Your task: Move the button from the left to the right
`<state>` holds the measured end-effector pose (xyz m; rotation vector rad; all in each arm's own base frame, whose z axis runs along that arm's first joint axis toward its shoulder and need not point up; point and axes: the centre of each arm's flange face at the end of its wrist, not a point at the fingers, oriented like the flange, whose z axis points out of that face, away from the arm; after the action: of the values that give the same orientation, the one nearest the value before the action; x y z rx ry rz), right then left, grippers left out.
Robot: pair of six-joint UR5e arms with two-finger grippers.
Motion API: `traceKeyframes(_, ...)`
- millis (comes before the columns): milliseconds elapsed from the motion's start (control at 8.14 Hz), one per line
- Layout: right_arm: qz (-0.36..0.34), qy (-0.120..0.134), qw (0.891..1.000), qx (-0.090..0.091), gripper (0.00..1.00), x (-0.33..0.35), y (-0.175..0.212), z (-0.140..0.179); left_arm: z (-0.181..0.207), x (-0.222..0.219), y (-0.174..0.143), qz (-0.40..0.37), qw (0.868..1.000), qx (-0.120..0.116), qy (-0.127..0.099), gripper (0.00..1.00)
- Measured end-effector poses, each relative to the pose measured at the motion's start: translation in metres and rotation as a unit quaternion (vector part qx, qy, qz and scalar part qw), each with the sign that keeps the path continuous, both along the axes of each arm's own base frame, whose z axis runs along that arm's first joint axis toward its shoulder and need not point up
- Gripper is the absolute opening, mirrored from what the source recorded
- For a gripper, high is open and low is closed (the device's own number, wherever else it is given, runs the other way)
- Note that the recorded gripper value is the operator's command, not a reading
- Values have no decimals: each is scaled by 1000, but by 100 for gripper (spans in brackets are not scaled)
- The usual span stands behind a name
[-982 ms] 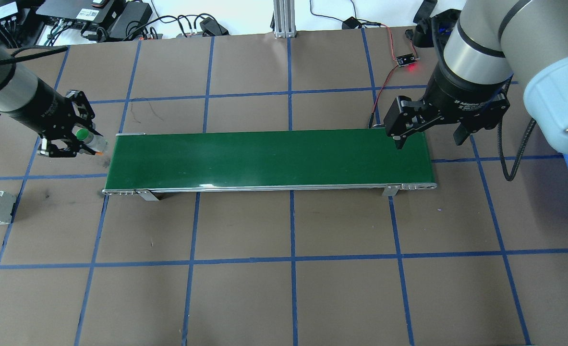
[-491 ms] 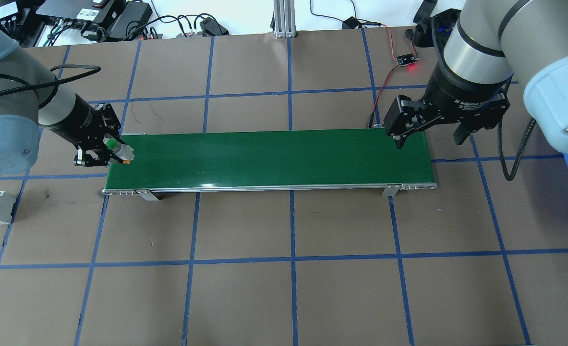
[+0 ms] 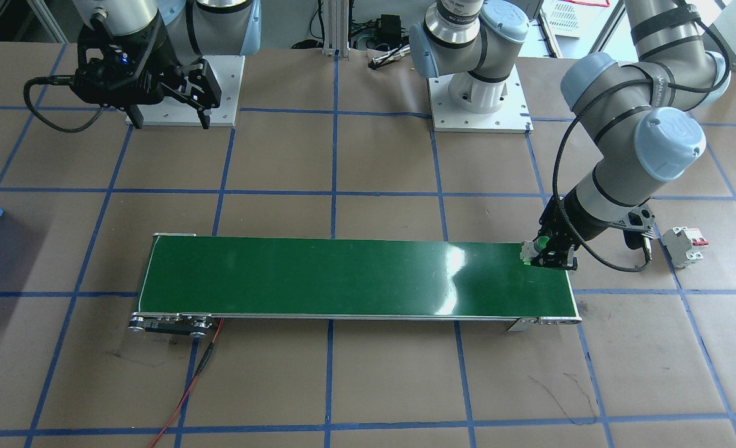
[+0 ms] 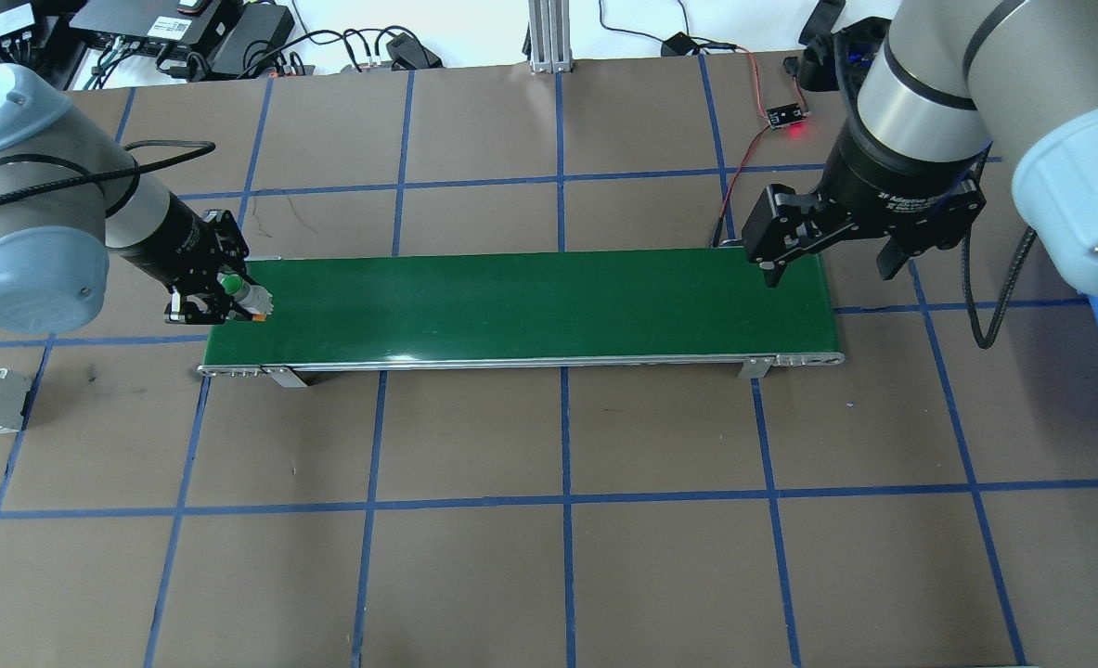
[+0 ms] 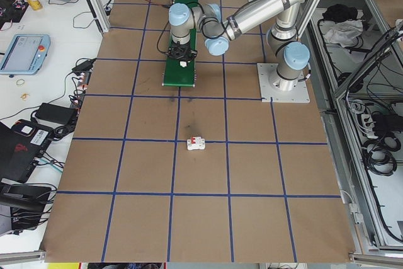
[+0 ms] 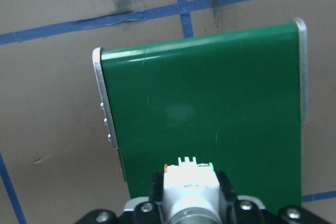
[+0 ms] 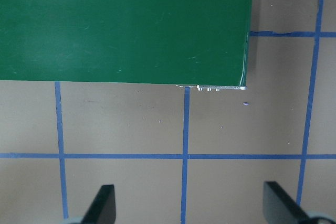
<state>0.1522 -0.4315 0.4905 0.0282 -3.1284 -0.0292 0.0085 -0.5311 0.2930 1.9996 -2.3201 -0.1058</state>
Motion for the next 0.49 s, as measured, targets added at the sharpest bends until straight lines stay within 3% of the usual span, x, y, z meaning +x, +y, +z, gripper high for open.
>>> traceKeyframes(491,0,0,1000,0,100,0,0,0,-16,4,-11,-3,1000,-9,-3,0)
